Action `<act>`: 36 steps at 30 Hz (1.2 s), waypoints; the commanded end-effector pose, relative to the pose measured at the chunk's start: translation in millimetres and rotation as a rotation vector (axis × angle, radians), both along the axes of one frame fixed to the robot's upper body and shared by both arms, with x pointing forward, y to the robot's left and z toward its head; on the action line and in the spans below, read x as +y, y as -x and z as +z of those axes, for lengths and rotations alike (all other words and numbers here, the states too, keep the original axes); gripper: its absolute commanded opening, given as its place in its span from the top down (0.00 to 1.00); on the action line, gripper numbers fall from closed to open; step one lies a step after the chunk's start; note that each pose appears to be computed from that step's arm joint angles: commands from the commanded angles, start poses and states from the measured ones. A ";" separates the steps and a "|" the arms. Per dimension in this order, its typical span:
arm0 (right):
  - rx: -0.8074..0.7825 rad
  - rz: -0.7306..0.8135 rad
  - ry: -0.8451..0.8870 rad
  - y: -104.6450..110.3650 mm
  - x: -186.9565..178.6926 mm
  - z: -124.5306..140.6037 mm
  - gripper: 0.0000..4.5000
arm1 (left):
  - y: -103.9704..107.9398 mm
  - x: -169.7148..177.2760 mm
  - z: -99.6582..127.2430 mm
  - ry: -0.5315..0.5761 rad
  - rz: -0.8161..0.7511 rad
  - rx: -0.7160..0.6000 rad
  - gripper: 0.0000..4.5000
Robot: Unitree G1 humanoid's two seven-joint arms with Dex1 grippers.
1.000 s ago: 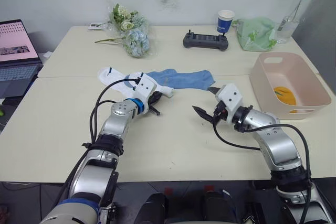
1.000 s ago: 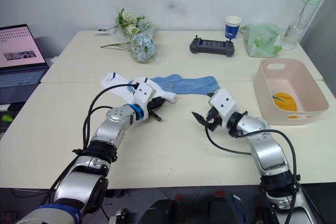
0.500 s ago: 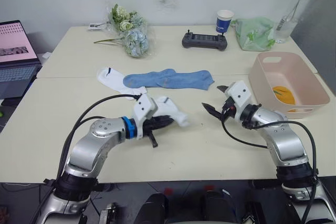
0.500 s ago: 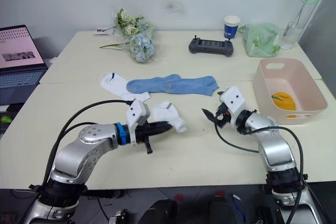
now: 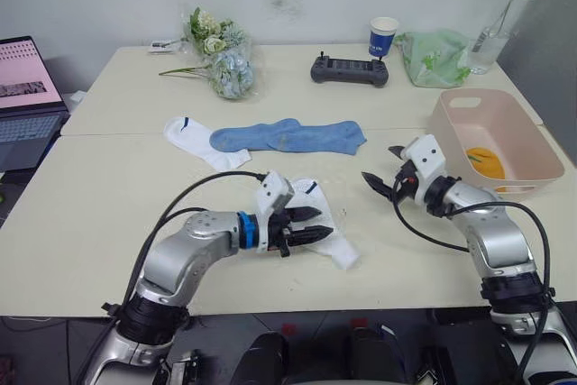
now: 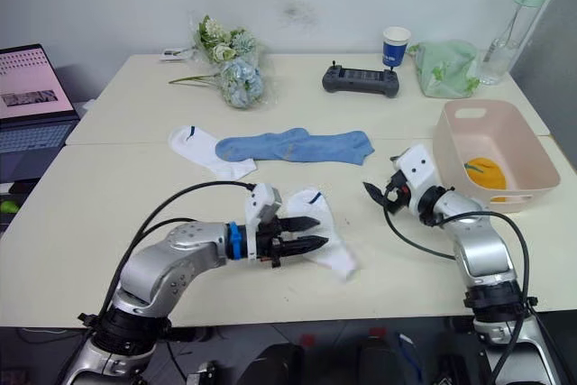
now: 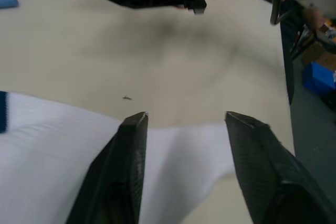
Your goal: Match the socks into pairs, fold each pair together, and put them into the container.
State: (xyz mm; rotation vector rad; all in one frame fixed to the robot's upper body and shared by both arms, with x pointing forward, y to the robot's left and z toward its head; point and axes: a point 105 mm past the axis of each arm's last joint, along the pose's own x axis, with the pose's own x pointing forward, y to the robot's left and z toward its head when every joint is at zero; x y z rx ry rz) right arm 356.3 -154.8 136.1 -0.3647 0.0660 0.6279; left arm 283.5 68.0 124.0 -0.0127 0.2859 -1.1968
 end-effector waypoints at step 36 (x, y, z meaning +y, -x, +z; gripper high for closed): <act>0.572 0.489 -0.220 105.0 66.1 -30.5 0.99 | -90.0 38.0 -17.1 -0.155 0.195 -0.194 1.00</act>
